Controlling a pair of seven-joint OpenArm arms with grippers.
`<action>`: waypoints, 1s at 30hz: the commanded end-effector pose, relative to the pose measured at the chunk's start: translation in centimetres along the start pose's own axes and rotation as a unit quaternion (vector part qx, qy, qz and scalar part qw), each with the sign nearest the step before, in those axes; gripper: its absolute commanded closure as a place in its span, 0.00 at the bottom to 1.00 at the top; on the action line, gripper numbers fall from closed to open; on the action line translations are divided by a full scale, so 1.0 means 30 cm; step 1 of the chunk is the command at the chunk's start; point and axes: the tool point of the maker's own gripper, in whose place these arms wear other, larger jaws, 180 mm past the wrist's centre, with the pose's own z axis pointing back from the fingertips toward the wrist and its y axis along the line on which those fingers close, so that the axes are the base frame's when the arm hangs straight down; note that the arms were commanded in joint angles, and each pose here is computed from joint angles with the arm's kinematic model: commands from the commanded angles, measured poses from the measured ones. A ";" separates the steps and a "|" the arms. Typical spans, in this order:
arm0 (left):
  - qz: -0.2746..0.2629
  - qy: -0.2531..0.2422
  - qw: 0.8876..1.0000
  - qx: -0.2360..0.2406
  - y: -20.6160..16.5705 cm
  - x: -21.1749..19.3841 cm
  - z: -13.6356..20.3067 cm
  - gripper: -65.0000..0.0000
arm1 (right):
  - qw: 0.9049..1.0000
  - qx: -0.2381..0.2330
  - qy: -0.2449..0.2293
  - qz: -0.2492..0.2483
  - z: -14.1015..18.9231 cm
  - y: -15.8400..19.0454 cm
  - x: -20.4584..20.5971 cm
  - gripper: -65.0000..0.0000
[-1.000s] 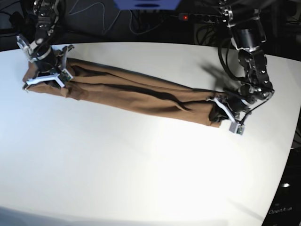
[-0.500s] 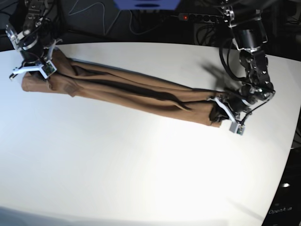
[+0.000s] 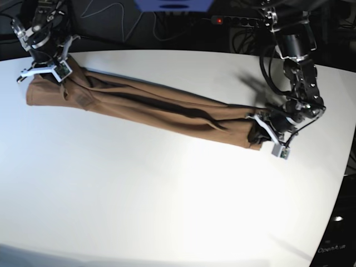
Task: Fold the T-shirt properly
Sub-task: 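Drag the strip end held by the right gripper outward to straighten it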
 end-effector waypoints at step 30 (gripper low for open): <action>-0.019 0.139 0.989 0.048 0.071 -0.212 0.036 0.94 | 0.990 -0.120 -0.062 -0.030 0.021 -0.276 0.112 0.70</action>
